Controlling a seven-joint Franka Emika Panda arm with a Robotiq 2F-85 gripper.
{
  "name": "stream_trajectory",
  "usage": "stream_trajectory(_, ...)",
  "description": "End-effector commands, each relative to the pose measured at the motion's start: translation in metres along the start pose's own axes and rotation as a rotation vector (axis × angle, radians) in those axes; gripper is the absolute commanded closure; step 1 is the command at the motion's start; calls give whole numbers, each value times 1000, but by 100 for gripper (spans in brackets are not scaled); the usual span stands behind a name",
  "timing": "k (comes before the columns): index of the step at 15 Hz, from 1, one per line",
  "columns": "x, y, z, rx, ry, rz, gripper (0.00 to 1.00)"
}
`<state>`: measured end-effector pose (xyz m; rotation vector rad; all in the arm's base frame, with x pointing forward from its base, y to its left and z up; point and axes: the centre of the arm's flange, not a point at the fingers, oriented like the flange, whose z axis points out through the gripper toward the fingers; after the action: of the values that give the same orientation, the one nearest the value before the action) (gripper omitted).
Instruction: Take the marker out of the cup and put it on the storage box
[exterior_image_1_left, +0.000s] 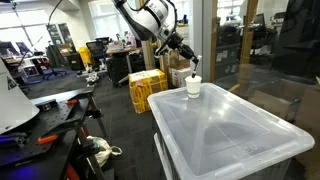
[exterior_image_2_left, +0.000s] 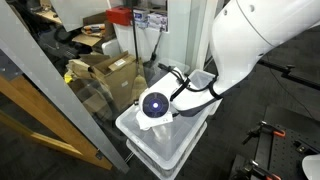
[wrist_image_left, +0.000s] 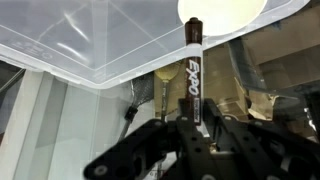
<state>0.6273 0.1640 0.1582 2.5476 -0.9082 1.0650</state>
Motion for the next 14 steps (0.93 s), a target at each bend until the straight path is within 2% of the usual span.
stream_trajectory(1,15,29,-33,-47,79,93,95)
stream_trajectory(4,32,41,-37,-101,145,208,95)
stream_trajectory(9,58,61,-22,-244,216,370,95)
stream_trajectory(11,65,69,-12,-295,223,405,95)
stream_trajectory(14,73,81,1,-312,175,437,95)
